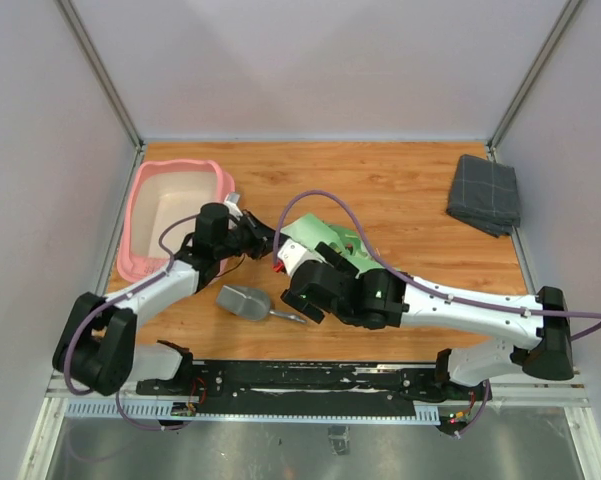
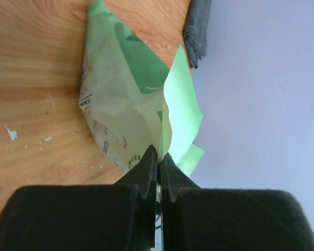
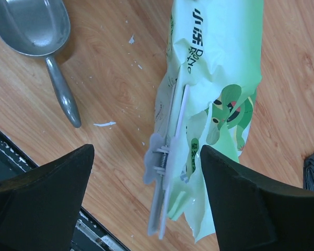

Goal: Fill the litter box with clean litter
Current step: Remove the clamp from the cat litter bag.

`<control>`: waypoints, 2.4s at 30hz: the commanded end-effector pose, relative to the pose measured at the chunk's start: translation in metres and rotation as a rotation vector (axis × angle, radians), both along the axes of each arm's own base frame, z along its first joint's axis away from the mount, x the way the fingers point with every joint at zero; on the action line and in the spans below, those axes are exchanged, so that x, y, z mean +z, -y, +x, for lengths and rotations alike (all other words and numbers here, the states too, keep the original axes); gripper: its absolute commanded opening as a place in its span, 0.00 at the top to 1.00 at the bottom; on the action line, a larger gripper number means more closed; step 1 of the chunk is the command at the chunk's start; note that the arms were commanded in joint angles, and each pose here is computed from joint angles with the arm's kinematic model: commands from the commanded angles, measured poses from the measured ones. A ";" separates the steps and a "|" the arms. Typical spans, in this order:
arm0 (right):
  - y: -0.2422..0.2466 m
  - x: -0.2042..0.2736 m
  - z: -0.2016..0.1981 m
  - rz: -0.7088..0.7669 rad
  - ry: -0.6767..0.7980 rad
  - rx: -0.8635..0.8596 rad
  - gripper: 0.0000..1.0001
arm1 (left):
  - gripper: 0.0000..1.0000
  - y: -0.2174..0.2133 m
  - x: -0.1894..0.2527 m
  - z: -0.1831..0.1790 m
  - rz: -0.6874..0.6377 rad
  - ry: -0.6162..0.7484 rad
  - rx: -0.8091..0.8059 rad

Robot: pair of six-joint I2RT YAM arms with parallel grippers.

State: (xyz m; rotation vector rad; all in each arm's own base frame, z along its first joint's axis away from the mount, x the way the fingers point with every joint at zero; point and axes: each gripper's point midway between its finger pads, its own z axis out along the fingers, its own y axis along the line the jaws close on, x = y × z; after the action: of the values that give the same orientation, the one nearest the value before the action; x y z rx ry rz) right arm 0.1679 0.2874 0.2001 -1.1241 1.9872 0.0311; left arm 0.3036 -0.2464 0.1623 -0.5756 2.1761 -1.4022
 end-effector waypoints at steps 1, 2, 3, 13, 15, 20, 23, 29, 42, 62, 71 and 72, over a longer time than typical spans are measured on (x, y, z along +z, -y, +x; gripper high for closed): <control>-0.003 0.009 0.000 -0.031 0.058 0.009 0.16 | 1.00 -0.004 0.071 -0.010 -0.132 0.167 0.029; -0.003 0.007 0.000 -0.041 0.060 0.016 0.17 | 1.00 -0.007 0.074 -0.013 -0.135 0.176 0.040; -0.003 0.006 0.000 -0.054 0.063 0.024 0.19 | 1.00 -0.009 0.075 -0.015 -0.139 0.178 0.047; 0.006 -0.001 0.009 -0.166 0.131 0.039 0.49 | 1.00 -0.009 0.063 -0.018 -0.126 0.158 0.038; 0.010 0.001 0.013 -0.188 0.159 0.027 0.52 | 1.00 -0.009 0.063 -0.018 -0.125 0.159 0.036; 0.014 0.001 0.016 -0.229 0.181 0.034 0.52 | 1.00 -0.008 0.065 -0.017 -0.122 0.167 0.033; 0.019 -0.002 0.019 -0.272 0.193 0.021 0.47 | 1.00 -0.009 0.065 -0.016 -0.120 0.170 0.035; 0.027 -0.008 0.021 -0.308 0.185 0.003 0.48 | 1.00 -0.009 0.061 -0.016 -0.112 0.164 0.035; 0.026 -0.013 0.015 -0.278 0.142 0.015 0.64 | 1.00 -0.008 0.058 -0.016 -0.106 0.161 0.032; 0.024 -0.006 0.011 -0.218 0.129 0.026 0.99 | 1.00 -0.011 0.052 -0.015 -0.090 0.162 0.047; 0.024 0.007 0.009 -0.153 0.120 0.023 0.99 | 1.00 -0.011 0.050 -0.014 -0.082 0.162 0.050; 0.025 0.008 0.008 -0.147 0.119 0.024 0.99 | 1.00 -0.012 0.050 -0.014 -0.082 0.162 0.051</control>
State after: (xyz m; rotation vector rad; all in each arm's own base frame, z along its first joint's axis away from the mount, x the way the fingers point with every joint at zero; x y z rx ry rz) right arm 0.1792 0.2668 0.1963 -1.2593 1.8889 -0.2331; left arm 0.2846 -0.2306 0.1905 -0.5905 2.0554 -1.4213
